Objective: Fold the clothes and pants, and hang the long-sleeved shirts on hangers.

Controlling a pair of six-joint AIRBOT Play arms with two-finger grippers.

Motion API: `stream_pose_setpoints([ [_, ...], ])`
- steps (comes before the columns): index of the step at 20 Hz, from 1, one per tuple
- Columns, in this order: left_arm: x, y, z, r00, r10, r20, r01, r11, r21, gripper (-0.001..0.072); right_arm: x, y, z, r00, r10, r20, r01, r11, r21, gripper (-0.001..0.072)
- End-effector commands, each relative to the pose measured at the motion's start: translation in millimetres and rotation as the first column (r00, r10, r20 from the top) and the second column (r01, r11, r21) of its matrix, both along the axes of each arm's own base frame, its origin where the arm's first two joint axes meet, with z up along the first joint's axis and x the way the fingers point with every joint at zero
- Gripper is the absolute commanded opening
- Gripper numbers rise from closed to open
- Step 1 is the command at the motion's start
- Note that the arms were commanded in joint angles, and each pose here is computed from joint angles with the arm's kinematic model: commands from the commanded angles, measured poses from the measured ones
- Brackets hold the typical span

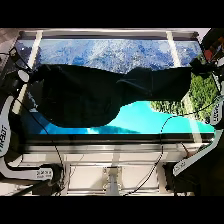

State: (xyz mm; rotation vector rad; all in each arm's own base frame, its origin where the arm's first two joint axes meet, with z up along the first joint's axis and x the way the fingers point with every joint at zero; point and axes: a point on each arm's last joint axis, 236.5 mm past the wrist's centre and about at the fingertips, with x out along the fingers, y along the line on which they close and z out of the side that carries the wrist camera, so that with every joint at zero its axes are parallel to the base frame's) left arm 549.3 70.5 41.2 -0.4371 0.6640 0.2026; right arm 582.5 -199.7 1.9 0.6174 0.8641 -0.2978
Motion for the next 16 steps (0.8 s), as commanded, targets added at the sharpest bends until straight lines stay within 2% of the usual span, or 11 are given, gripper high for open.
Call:
stream_pose_setpoints([
  [1, 9, 8, 5, 0.998, 0.043, 0.053, -0.042, 0.999, -0.021, 0.0028, 5, -6, 7, 1.000, -0.003, -0.002, 0.003, 1.000, -0.018, 0.0019],
  [10, 9, 16, 2, 0.997, 0.059, 0.050, -0.058, 0.998, -0.021, 0.0028, 24, 10, 16, 0.998, 0.005, 0.065, -0.003, 1.000, -0.028, 0.0020],
  [16, 4, 43, 2, 0.993, 0.106, 0.048, -0.105, 0.994, -0.021, 0.0027, 31, 10, 21, 0.993, -0.063, 0.098, 0.062, 0.998, 0.016, 0.0020],
])
